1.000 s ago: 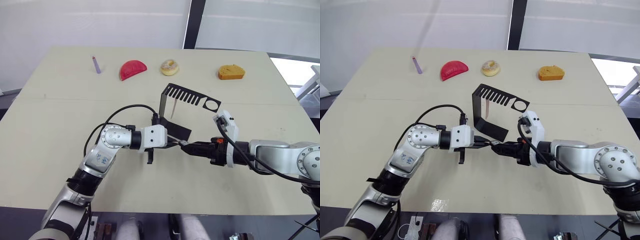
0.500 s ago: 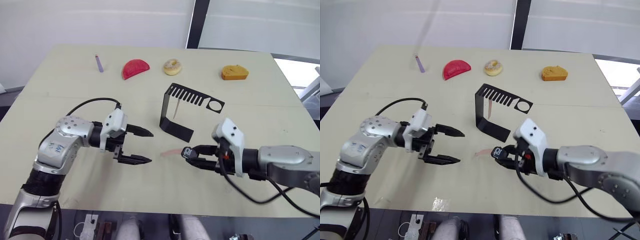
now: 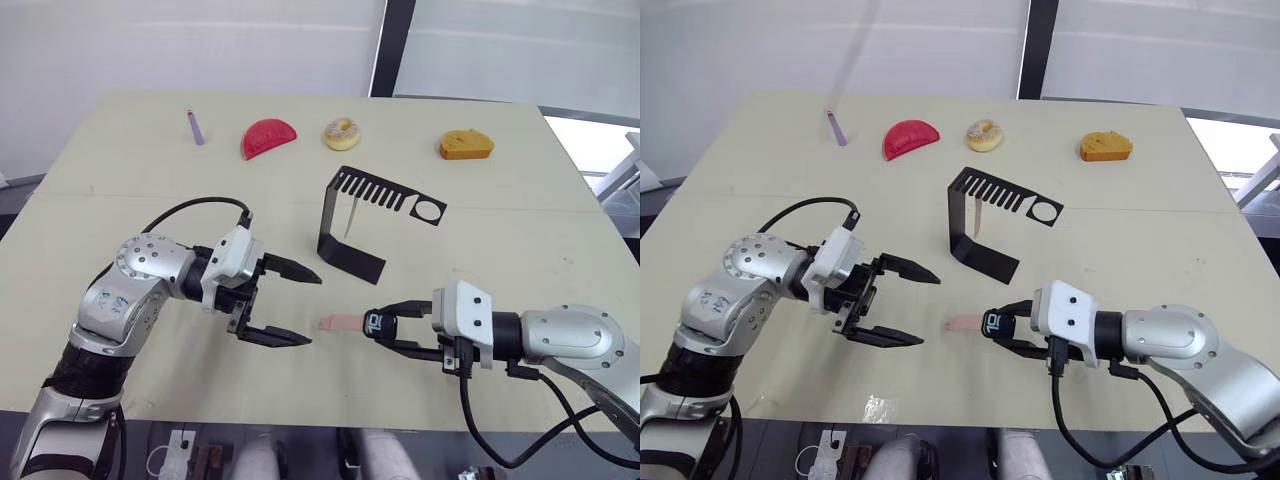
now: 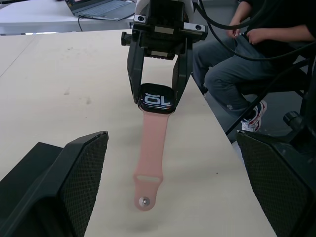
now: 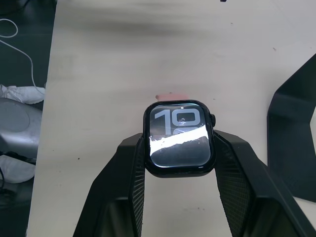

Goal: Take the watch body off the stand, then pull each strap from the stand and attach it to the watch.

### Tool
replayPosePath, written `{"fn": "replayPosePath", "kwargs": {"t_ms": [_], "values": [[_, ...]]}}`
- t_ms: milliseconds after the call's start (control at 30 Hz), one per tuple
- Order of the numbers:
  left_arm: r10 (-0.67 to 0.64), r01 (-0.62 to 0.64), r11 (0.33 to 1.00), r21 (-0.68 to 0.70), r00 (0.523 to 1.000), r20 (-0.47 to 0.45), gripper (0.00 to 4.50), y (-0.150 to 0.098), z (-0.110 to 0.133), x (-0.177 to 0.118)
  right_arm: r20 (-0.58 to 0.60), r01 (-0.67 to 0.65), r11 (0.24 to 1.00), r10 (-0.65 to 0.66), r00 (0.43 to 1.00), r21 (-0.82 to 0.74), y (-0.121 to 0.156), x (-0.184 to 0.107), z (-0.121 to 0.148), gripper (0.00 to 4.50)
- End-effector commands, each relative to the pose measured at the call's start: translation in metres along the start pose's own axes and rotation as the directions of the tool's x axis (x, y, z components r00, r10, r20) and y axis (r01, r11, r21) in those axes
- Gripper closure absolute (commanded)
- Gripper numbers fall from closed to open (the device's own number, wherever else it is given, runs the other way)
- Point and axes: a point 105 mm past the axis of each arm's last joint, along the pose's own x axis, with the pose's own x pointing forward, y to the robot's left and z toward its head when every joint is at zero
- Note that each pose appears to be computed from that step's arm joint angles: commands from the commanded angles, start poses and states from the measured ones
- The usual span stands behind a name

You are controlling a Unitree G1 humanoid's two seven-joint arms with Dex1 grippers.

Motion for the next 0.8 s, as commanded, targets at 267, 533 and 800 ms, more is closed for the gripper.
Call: {"fn": "replayPosePath", "kwargs": {"t_ms": [267, 533, 800], "values": [[0.149, -0.156, 0.987, -0.042, 0.978, -0.146, 0.06, -0.015, -0.021, -0.048, 0.110, -0.032, 0.994, 0.021, 0.994, 0.101, -0.003, 0.042, 0.002, 3.01], [0.148, -0.166, 0.984, -0.066, 0.965, -0.215, 0.06, -0.024, -0.040, -0.059, -0.033, -0.046, 0.991, 0.050, 0.998, 0.123, 0.003, 0.074, -0.037, 3.01], [0.147, -0.165, 0.983, -0.080, 0.971, -0.190, 0.00, -0.022, -0.043, -0.054, 0.001, -0.064, 0.997, 0.064, 0.998, 0.031, -0.012, 0.064, -0.020, 1.12]]}}
